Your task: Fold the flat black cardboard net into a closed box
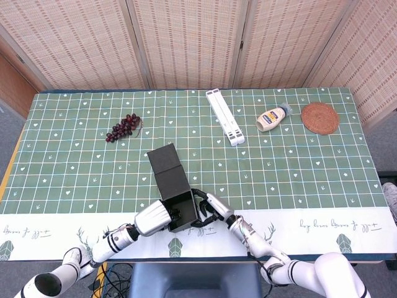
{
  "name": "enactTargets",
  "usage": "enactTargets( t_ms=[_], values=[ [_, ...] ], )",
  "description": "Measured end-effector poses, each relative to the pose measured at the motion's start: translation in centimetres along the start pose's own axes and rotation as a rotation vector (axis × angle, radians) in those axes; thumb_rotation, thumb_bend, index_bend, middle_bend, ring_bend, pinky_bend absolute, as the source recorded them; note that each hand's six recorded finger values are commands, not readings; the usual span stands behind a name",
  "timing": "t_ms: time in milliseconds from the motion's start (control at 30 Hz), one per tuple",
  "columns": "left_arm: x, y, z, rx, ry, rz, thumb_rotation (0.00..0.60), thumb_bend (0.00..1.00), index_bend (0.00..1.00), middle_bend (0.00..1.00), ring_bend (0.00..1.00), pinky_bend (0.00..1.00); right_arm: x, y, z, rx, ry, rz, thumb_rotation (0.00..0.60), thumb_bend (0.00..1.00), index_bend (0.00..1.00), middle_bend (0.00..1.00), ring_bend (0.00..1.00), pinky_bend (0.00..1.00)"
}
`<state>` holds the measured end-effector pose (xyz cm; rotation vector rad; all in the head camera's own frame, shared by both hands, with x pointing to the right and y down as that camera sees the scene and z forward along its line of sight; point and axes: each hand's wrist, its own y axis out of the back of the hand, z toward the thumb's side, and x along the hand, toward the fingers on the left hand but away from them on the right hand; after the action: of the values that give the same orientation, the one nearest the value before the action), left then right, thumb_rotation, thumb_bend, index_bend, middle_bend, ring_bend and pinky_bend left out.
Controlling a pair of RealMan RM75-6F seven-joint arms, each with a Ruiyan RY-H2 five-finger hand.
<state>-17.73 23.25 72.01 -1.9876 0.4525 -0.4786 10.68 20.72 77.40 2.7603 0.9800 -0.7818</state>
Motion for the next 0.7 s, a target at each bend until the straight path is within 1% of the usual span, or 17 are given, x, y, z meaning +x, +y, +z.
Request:
enactTargets(
  t_ms=[67, 167, 233, 333, 700],
  values=[
    [0.0, 0.1, 0.0, -0.002, 0.0, 0.002, 0.6, 0.1, 0.65, 0.64, 0.64, 0.53, 0.0, 0.1, 0.0, -0.003, 0.0, -0.003, 0.6, 0.31, 0.29, 0.4, 0.76, 1.0],
    [-0.1, 0.3, -0.2, -0.003, 0.003, 0.01, 0.6, 0.09, 0.6, 0.6, 0.62, 0.53, 0.0, 0.3, 0.0, -0.009, 0.0, -0.011, 0.6, 0.31, 0.29, 0.39, 0.76, 1.0],
    [-0.2, 0.6, -0.3, -0.004, 0.007, 0.014, 0.6, 0.09, 0.57, 0.57, 0.59, 0.53, 0.0, 0.4, 0.0, -0.01, 0.0, -0.018, 0.6, 0.31, 0.29, 0.39, 0.76, 1.0],
    [-0.4, 1.0, -0.5, -0.005, 0.007, 0.024, 0.6, 0.09, 0.54, 0.55, 0.56, 0.52, 0.0, 0.7, 0.0, -0.012, 0.001, -0.026, 0.6, 0.31, 0.29, 0.39, 0.76, 1.0],
    [-1.1, 3.1, -1.2, 0.015, 0.011, 0.075, 0.6, 0.09, 0.51, 0.53, 0.53, 0.52, 0.0, 1.2, -0.1, -0.021, -0.002, -0.048, 0.6, 0.31, 0.29, 0.39, 0.76, 1.0]
  ],
)
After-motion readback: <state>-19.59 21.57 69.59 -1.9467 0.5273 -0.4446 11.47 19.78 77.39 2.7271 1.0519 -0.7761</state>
